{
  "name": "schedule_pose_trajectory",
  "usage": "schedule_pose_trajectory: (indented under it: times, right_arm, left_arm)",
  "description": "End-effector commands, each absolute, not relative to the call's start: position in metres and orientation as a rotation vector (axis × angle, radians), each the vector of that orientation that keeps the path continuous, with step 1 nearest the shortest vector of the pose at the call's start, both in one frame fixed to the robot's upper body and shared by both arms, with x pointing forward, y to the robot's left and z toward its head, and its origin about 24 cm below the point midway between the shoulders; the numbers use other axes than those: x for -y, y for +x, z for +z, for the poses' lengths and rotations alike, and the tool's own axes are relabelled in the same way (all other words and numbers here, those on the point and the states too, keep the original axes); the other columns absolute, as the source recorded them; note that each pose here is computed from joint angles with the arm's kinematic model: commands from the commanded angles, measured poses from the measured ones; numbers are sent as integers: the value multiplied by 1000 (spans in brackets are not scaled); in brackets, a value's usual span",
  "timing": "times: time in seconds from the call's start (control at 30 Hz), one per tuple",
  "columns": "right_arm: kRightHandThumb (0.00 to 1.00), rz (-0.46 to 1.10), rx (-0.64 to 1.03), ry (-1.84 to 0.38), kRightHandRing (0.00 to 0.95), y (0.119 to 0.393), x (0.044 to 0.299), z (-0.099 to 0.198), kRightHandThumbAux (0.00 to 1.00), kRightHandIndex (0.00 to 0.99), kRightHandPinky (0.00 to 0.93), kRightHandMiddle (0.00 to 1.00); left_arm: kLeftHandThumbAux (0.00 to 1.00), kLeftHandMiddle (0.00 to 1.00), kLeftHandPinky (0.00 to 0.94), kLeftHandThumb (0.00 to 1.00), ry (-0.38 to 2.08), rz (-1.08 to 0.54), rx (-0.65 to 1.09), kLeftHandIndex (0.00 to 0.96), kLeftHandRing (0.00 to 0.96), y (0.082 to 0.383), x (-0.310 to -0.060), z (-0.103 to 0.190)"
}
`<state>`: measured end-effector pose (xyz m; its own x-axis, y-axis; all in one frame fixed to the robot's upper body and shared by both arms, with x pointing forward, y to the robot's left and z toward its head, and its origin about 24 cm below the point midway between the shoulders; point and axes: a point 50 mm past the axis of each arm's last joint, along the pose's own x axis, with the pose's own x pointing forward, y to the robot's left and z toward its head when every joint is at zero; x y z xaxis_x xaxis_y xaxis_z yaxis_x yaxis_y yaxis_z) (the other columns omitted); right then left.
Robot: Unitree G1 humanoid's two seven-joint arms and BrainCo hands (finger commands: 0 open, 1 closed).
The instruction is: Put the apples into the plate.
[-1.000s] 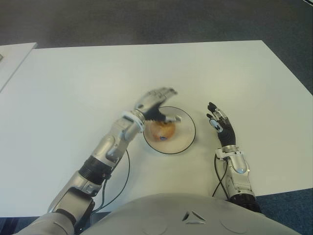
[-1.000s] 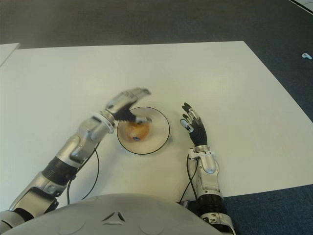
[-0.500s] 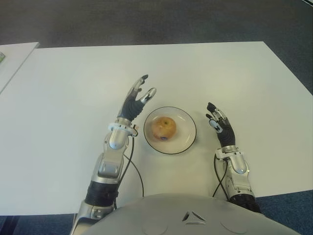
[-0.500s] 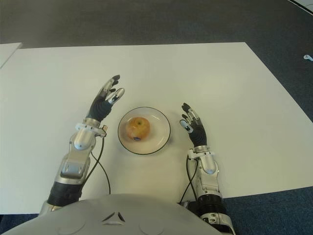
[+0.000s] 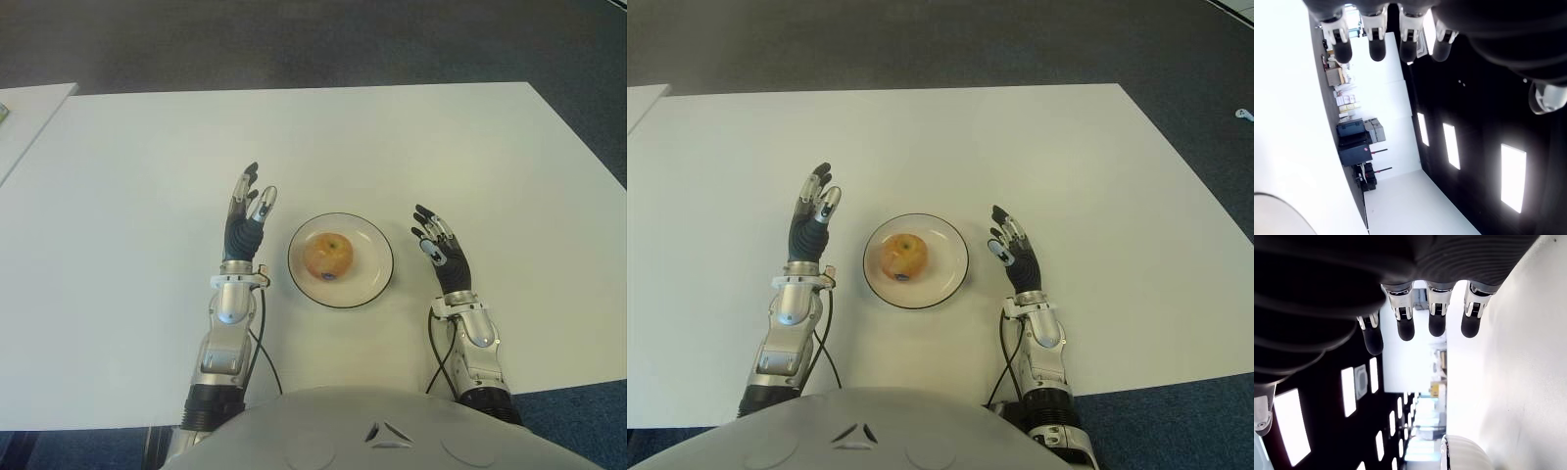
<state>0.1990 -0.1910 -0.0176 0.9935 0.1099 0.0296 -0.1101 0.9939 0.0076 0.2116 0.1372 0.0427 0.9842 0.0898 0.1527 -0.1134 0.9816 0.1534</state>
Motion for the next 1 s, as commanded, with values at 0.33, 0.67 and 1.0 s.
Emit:
schedule_pose_trajectory:
  times: [0.33, 0.67, 1.0]
  right_arm:
    - [134, 84, -197, 56, 26, 170, 191, -55, 458, 148, 39, 85]
    - [134, 80, -196, 32, 31, 171, 193, -54, 466, 152, 13, 98]
    - [130, 93, -206, 32, 37, 171, 195, -53, 464, 148, 38, 98]
  left_arm:
    - [293, 0, 0, 6, 121, 135, -8, 109, 0, 200, -132, 12]
    - [356, 3, 0, 0, 67, 122, -117, 97, 0, 190, -130, -8]
    - [490, 48, 13, 38, -81, 143, -151, 226, 2, 168, -109, -8]
